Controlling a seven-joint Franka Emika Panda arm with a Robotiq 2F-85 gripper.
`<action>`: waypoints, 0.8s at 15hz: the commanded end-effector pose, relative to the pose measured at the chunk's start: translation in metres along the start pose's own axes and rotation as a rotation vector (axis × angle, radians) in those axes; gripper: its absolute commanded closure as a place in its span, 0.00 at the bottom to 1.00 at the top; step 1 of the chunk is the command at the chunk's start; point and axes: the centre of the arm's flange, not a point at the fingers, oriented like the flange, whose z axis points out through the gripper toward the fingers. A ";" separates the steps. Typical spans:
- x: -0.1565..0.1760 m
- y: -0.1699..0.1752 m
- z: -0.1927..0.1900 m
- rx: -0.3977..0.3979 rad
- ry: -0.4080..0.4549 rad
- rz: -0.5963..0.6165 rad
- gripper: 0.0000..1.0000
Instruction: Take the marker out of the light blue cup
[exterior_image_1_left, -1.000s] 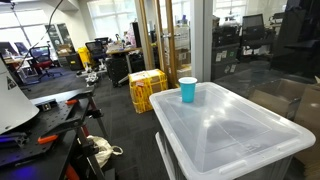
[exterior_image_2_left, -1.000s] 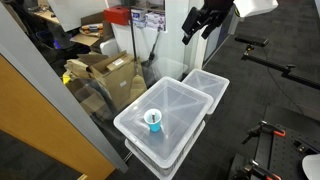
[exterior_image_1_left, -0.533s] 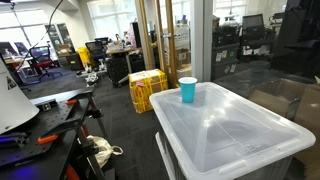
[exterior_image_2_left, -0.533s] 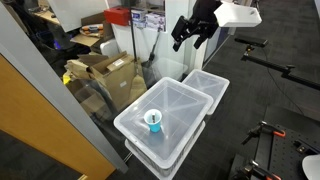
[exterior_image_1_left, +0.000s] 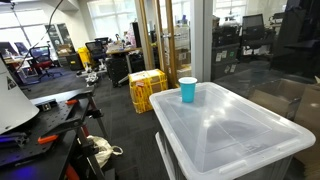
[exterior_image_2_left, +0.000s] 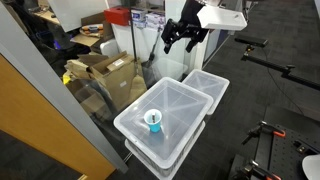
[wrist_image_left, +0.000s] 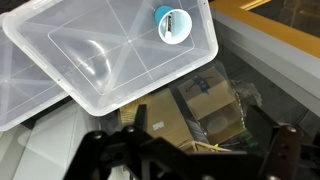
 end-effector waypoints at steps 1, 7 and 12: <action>0.000 0.000 0.000 0.000 0.000 0.000 0.00; 0.011 0.010 0.012 -0.066 0.108 0.263 0.00; 0.001 0.000 0.041 -0.117 0.061 0.327 0.00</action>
